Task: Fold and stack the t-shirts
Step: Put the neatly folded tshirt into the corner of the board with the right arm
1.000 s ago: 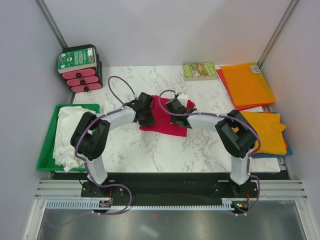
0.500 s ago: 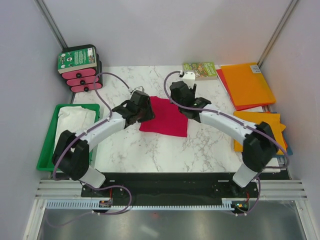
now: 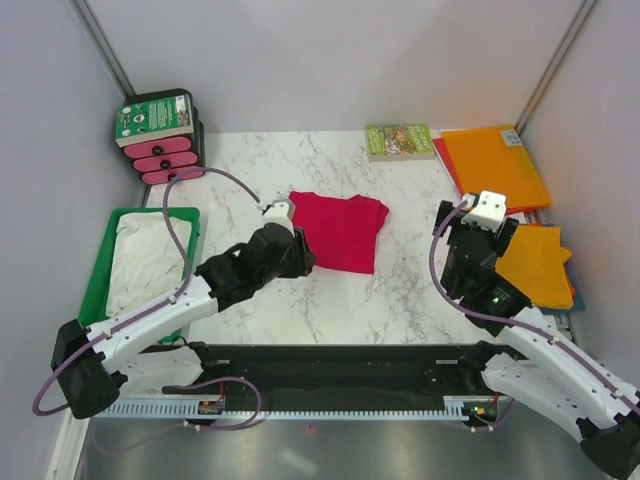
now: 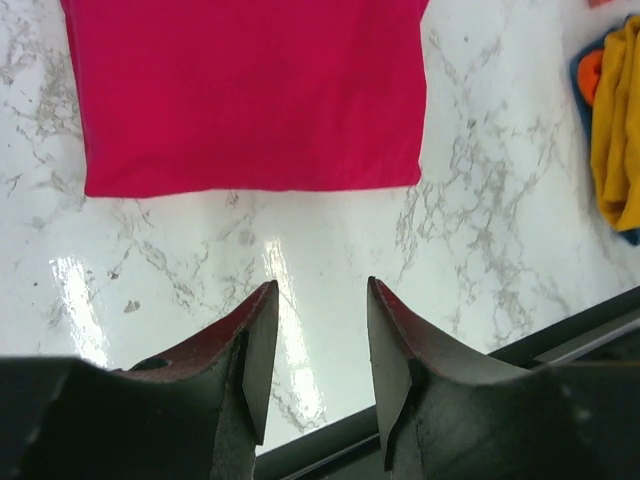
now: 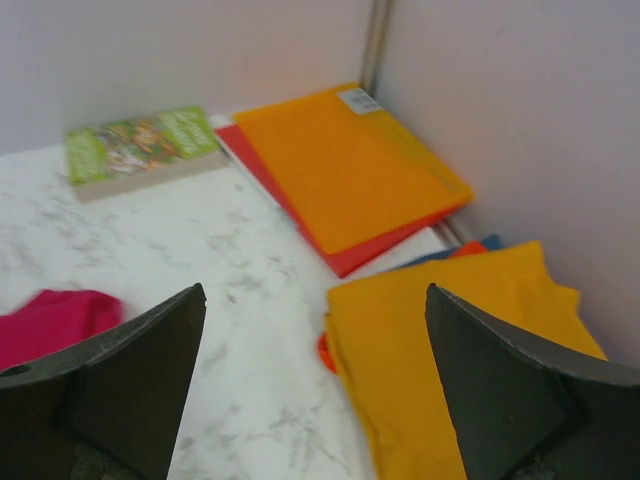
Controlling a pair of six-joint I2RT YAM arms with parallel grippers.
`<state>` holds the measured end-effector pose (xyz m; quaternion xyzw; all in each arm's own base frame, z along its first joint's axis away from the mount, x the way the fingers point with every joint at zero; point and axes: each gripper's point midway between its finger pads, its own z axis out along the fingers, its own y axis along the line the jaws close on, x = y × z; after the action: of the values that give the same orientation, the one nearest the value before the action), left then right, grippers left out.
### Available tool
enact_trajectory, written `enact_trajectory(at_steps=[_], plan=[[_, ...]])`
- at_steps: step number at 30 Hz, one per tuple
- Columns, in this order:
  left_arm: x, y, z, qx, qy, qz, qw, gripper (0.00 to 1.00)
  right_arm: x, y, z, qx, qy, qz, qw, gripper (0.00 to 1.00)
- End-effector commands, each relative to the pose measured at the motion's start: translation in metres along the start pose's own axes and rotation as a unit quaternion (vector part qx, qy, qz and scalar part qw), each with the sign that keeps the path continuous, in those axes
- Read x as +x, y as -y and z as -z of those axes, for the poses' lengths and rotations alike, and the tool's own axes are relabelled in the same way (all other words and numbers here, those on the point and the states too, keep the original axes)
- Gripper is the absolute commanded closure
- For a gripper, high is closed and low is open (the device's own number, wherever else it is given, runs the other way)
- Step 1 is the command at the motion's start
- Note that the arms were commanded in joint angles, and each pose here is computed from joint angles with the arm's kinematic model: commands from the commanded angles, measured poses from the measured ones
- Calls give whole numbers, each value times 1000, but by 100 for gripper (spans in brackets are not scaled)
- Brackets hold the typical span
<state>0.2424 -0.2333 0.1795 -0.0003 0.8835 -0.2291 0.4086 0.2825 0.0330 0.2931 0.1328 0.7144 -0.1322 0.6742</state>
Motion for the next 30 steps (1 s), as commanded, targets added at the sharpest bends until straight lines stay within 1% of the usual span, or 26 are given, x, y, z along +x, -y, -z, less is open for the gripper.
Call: enact_trajectory(at_steps=[1,3,4,5,6,8,9,10,11,12,13,15,16,18,21,22,23,24,25,26,27,29,30], plan=[[26,-6,7,-40,-10,-62,997,53,39,41,-16,105,17,40,994,2],[38,2,12,-30,-21,-69,997,53,71,44,-25,123,14,15,992,2],[43,2,15,-31,-28,-69,997,53,88,40,-30,124,7,19,992,2],[49,8,18,-23,-34,-78,996,54,99,39,-33,125,20,-7,992,2],[51,10,21,-20,-33,-81,996,54,109,38,-36,125,21,16,992,2],[57,12,28,-21,-34,-95,995,54,121,30,-44,98,27,14,995,2],[58,13,32,-21,-31,-96,995,54,135,36,-53,115,12,14,993,2],[59,13,34,-23,-31,-99,994,54,132,30,-59,102,20,16,994,2],[61,14,37,-23,-28,-104,994,54,136,22,-64,79,16,39,996,2],[62,14,38,-23,-27,-103,994,54,153,11,-70,47,-2,73,996,2],[63,14,38,-22,-27,-104,994,54,152,-9,-74,-13,9,101,995,2],[66,13,38,-26,-28,-107,994,54,163,-25,-77,-69,4,152,986,2],[67,12,37,-29,-29,-109,993,54,172,-44,-76,-131,-5,197,972,2],[70,11,36,-32,-33,-112,993,54,181,-44,-80,-154,-15,212,965,2],[77,10,33,-35,-43,-117,992,54,170,-18,-86,-95,-10,127,987,2],[80,10,32,-38,-47,-121,991,54,170,-19,-84,-102,-12,79,991,2],[80,10,31,-39,-48,-122,991,54,154,-15,-84,-105,9,44,993,2],[81,9,31,-41,-48,-121,991,54,151,-15,-83,-111,15,29,993,2],[81,9,30,-44,-47,-121,991,54,146,-16,-84,-113,22,27,993,2],[81,10,29,-44,-48,-120,991,54,153,-14,-88,-112,16,38,993,2],[80,12,29,-45,-47,-119,991,54,153,-15,-91,-113,14,33,993,2],[81,17,30,-40,-48,-119,991,54,166,-22,-104,-128,-25,42,991,2],[82,18,30,-40,-48,-116,991,54,166,-22,-106,-123,-23,38,991,2]])
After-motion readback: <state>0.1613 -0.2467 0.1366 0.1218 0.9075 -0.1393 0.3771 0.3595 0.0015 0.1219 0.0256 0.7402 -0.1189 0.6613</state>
